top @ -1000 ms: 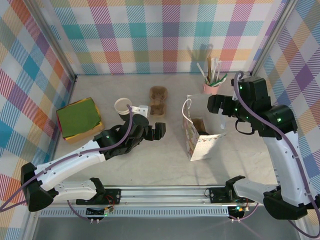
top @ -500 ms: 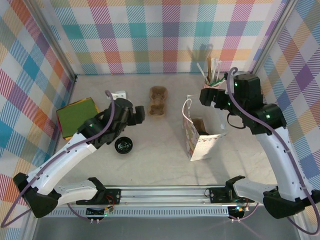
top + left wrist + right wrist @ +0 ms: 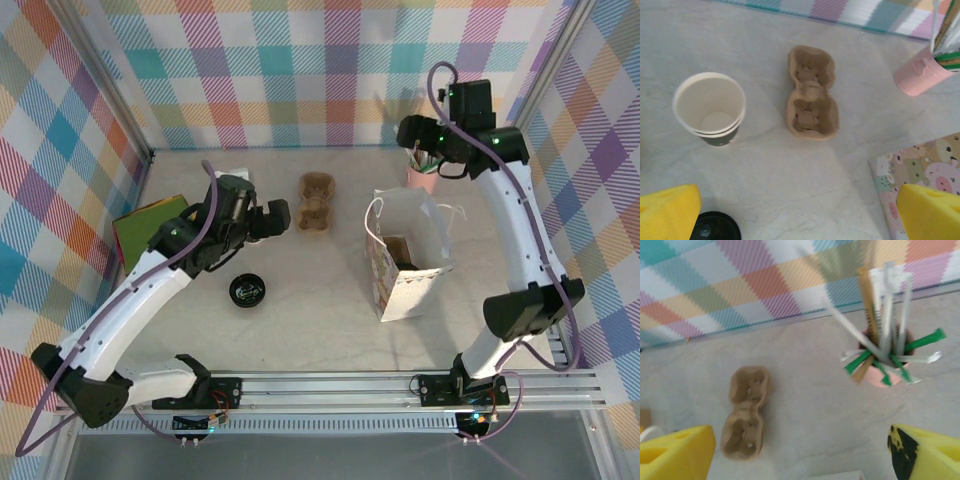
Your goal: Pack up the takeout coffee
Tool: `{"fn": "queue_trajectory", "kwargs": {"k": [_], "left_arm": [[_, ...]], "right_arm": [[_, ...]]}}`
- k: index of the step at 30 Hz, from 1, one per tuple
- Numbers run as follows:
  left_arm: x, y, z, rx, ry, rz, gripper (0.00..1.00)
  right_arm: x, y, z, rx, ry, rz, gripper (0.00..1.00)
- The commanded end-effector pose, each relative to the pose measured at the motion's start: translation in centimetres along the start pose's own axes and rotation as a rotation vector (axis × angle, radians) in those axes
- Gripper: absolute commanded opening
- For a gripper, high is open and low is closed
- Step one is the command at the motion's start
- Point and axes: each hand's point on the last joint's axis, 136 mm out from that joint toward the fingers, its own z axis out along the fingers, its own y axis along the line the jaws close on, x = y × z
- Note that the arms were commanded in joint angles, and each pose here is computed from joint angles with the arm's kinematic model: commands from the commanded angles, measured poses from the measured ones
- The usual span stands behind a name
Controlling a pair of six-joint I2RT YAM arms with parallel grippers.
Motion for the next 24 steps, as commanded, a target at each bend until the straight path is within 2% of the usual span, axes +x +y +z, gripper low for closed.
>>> {"fn": "queue_trajectory", "kwargs": {"k": [1,7,15,17,24], "left_arm": [[-0.1,-2.2,1.1,0.082,0.045,0.016,1.0],[-0.3,-4.2,2.5,0.129,0.08,-0.013,1.0],[-0.7,-4.6,3.2,0.113,0.08,-0.029,1.0],[-0.7,-4.6,3.4,0.106,0.086,-0.026,1.0],[-0.3,-4.7,4.4,0.095,0.103,-0.026,1.0]], "right_arm": [[-0.6,-2.6,0.4,0.039,0.02,0.051,0.82],[-0.6,-8.2,4.5,0.057,0.094,0.183,0.61],[0.2,-11.3,9.0,0.118,0.167,0.184,0.57],[0.4,-12.3,9.7,0.141,0.175,0.189,0.52],[0.6,-14.0,11.5,0.138,0.197,0.208,0.49]]}}
